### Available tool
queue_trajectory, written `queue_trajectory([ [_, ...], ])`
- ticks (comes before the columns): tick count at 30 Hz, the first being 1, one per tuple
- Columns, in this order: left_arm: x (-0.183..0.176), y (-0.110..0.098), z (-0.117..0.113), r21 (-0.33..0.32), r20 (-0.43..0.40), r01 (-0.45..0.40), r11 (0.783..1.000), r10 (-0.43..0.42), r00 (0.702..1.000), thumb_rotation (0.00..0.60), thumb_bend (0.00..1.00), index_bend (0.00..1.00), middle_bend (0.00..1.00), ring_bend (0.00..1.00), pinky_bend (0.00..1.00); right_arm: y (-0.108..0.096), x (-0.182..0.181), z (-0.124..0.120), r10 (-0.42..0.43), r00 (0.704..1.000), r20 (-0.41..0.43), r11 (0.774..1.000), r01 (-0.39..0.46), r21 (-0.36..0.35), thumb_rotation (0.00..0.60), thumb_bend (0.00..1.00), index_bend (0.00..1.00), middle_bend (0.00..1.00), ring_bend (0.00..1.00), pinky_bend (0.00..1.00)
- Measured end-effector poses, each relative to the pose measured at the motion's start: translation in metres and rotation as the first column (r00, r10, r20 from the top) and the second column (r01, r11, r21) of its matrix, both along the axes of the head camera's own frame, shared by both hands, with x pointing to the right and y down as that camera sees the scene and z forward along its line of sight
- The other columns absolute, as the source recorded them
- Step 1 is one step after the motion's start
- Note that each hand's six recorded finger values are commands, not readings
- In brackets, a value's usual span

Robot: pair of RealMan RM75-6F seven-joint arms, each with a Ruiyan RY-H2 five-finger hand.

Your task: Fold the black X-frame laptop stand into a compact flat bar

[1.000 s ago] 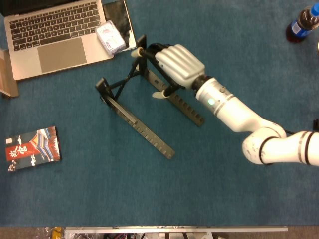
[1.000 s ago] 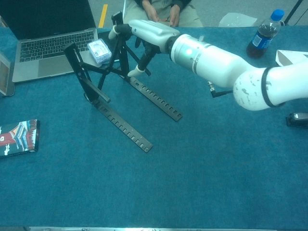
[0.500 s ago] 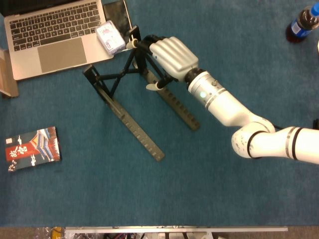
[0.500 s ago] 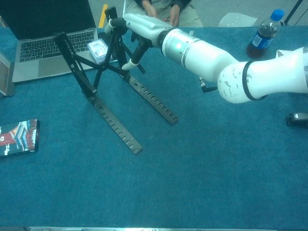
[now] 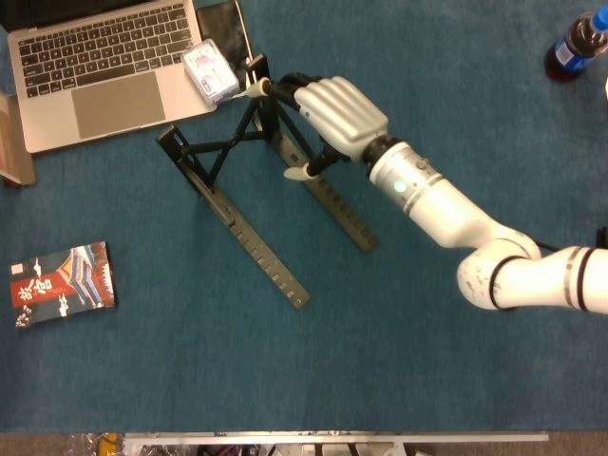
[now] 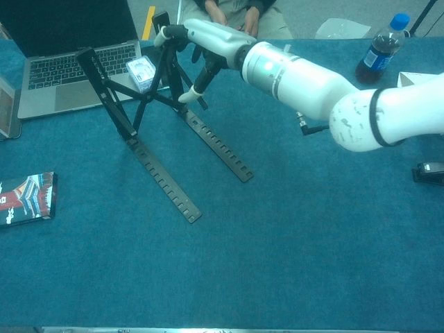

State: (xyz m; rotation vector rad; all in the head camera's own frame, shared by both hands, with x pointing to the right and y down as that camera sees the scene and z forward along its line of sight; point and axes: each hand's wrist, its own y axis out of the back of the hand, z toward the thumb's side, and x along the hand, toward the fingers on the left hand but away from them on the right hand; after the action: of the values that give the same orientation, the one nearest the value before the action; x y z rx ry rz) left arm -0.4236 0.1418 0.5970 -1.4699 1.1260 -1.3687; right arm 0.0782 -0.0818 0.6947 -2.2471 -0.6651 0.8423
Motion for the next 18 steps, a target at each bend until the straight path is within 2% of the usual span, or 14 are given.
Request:
queue_trajectory([
  [9, 0.002, 0.001, 0.002, -0.006, 0.005, -0.001, 1.000, 0.001, 1.000, 0.600, 0.40, 0.07, 0.05, 0.00, 0.00, 0.021, 0.016, 0.012, -0.022, 1.000, -0.006, 0.997, 0.022, -0.075, 0.600, 0.00, 0.20, 0.32, 0.20, 0.29],
  [18, 0.002, 0.000, 0.004, -0.012, 0.006, 0.004, 1.000, -0.003, 1.000, 0.600, 0.40, 0.07, 0.04, 0.00, 0.00, 0.023, 0.019, 0.034, -0.021, 0.999, -0.040, 0.995, 0.017, -0.093, 0.600, 0.00, 0.20, 0.32, 0.20, 0.29],
])
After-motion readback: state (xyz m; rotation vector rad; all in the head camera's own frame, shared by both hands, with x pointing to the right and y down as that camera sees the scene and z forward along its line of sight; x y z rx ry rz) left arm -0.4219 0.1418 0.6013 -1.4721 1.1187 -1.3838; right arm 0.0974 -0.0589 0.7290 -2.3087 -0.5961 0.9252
